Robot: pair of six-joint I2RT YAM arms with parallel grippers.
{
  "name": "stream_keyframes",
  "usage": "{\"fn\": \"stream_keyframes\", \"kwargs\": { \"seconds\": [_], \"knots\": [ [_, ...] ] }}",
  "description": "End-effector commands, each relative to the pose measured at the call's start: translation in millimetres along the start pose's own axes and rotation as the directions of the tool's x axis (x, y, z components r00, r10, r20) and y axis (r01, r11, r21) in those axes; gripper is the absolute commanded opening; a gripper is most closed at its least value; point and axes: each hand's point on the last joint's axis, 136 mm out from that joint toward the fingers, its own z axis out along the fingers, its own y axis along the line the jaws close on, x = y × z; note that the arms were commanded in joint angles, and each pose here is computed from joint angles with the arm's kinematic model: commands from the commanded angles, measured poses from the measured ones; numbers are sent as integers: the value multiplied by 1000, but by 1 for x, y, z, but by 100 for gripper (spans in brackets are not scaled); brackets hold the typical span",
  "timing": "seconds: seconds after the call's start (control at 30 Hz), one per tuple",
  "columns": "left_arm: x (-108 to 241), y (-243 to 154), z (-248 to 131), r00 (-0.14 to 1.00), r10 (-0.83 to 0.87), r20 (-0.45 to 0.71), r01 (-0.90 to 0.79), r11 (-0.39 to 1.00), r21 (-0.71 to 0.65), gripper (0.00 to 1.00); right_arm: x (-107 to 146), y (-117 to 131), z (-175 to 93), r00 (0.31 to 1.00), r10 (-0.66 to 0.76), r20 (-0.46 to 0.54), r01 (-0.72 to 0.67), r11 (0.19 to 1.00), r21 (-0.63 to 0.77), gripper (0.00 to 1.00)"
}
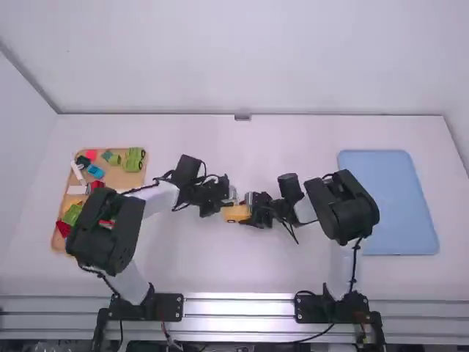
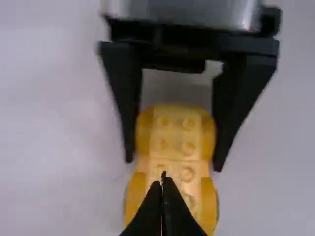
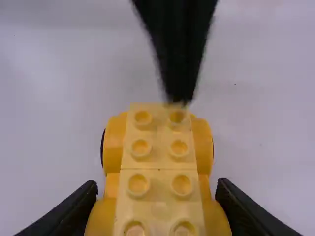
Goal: Assemble lego blocks to make yellow taxi
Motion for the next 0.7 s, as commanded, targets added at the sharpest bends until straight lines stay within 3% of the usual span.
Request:
{"fn": "stream_keyframes", "kwargs": {
  "seconds": [0.0, 0.03, 0.07, 0.17, 0.33, 0.4, 0.57, 0.67],
  "knots": [
    [-42, 34, -40, 999, -17, 50, 24, 987, -160, 33, 13, 5, 1, 999, 13, -38, -13, 1000, 3, 64],
    [-46, 37, -46, 999, -11, 51, 20, 983, -183, 98, 13, 5, 1, 999, 13, -38, -13, 1000, 3, 67],
    [-50, 40, -52, 999, -2, 50, 13, 978, -209, 99, 12, 5, 1, 999, 11, -36, -11, 1000, 3, 72],
    [-58, 49, -75, 1000, 10, 17, -4, 950, -311, 99, 7, -1, 1, 999, 48, -22, -48, 999, 9, 97],
    [-59, 42, -92, 999, -39, -26, 28, 934, -356, 99, -29, -27, -12, 990, 139, 33, -141, 988, 61, 98],
    [-57, 36, -93, 998, -49, -40, 32, 940, -340, 99, -43, -32, -22, 993, 115, 35, -117, 989, 87, 98],
    [-51, 45, -100, 986, -162, -26, 138, 907, -398, 99, -80, -44, -66, 994, -13, -104, 36, 974, 222, 98],
    [-48, 56, -105, 968, -252, -2, 223, 858, -462, 99, -118, -51, -86, 994, -81, -78, 100, 956, 276, 98]
  ]
}}
